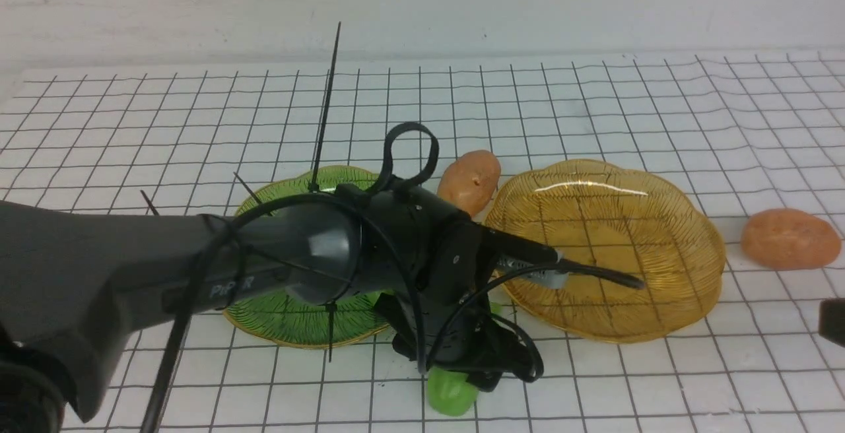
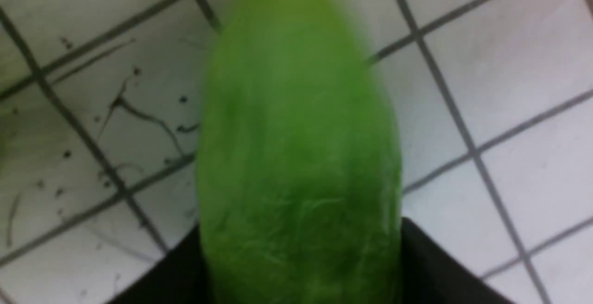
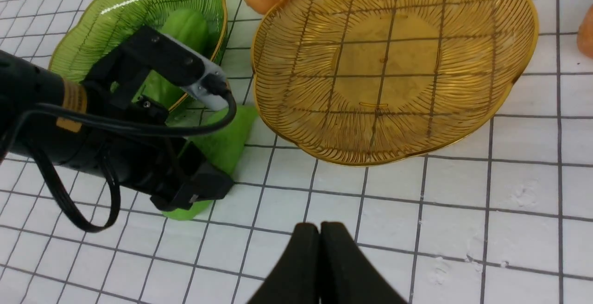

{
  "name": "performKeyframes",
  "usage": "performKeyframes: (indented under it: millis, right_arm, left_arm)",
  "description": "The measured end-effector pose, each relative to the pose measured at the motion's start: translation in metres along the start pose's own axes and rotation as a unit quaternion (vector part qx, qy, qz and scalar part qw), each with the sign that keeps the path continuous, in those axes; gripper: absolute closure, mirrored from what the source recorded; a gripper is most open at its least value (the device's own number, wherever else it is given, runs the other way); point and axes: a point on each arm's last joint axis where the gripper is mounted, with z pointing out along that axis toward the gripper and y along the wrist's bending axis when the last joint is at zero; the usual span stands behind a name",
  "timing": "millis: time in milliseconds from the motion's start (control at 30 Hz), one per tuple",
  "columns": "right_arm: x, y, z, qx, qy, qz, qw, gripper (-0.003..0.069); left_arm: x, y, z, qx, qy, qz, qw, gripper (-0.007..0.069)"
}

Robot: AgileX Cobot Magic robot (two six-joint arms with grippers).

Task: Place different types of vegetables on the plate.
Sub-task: 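Put the green cucumber next to the left plate into that plate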

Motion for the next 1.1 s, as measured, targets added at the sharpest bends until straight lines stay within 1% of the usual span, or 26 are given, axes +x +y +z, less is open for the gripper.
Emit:
performKeyframes:
  millis: [100, 233, 267, 300, 333, 433, 500, 567, 633, 733, 833, 933, 1000, 1033, 1067, 1100]
  right_arm:
    - [-0.007, -0.008, 0.003, 0.036, 0.021, 0.013, 0.999, 0.0673]
    - [-0.03, -0.028, 0.012, 0.111, 0.055, 0.023, 0.992, 0.0673]
    - [-0.034, -0.033, 0.015, 0.123, 0.063, 0.023, 0.99, 0.0673]
    - [-0.047, -0.043, 0.019, 0.15, 0.073, 0.03, 0.986, 0.0673]
    - [-0.054, -0.052, 0.024, 0.166, 0.084, 0.041, 0.982, 0.0673]
    - [-0.071, -0.076, 0.04, 0.19, 0.109, 0.072, 0.973, 0.0673]
    - [-0.08, -0.092, 0.052, 0.196, 0.123, 0.094, 0.968, 0.0673]
    - [-0.087, -0.103, 0.065, 0.196, 0.137, 0.107, 0.965, 0.0673]
    - [-0.095, -0.114, 0.079, 0.193, 0.15, 0.113, 0.963, 0.0669]
    - [-0.106, -0.125, 0.098, 0.182, 0.168, 0.113, 0.962, 0.0647]
    - [-0.119, -0.14, 0.126, 0.162, 0.2, 0.13, 0.958, 0.0566]
    - [-0.126, -0.153, 0.145, 0.155, 0.221, 0.138, 0.953, 0.0445]
    - [-0.13, -0.162, 0.159, 0.157, 0.234, 0.145, 0.949, 0.032]
    - [-0.131, -0.167, 0.165, 0.161, 0.237, 0.154, 0.946, 0.0246]
    - [-0.13, -0.171, 0.17, 0.165, 0.242, 0.163, 0.942, 0.0197]
    - [-0.132, -0.175, 0.175, 0.174, 0.242, 0.178, 0.938, 0.0136]
  left_arm:
    - [-0.002, -0.001, -0.016, -0.005, 0.008, 0.013, 1.0, 0.0251]
    - [-0.012, 0.002, -0.061, -0.014, -0.038, 0.035, 0.999, 0.0251]
    - [-0.012, 0.002, -0.064, -0.013, -0.041, 0.035, 0.998, 0.0251]
    - [-0.015, 0.01, -0.086, -0.016, -0.068, 0.029, 0.997, 0.0251]
    - [-0.016, 0.024, -0.102, -0.022, -0.082, 0.016, 0.996, 0.0251]
    - [-0.016, 0.065, -0.124, -0.045, -0.087, -0.025, 0.995, 0.0251]
    - [-0.014, 0.095, -0.127, -0.062, -0.072, -0.044, 0.994, 0.0251]
    - [-0.012, 0.118, -0.123, -0.072, -0.05, -0.054, 0.995, 0.0251]
    - [-0.008, 0.138, -0.117, -0.073, -0.022, -0.062, 0.995, 0.0251]
    - [-0.006, 0.15, -0.107, -0.064, 0.002, -0.077, 0.995, 0.0251]
    - [-0.006, 0.165, -0.089, -0.053, 0.025, -0.105, 0.993, 0.0251]
    - [-0.008, 0.169, -0.075, -0.052, 0.034, -0.107, 0.992, 0.0251]
    - [-0.009, 0.171, -0.067, -0.051, 0.042, -0.107, 0.992, 0.0251]
    - [-0.009, 0.171, -0.063, -0.051, 0.045, -0.107, 0.992, 0.0247]
    - [-0.009, 0.171, -0.061, -0.051, 0.048, -0.107, 0.992, 0.0238]
    - [-0.009, 0.172, -0.06, -0.051, 0.049, -0.107, 0.992, 0.0213]
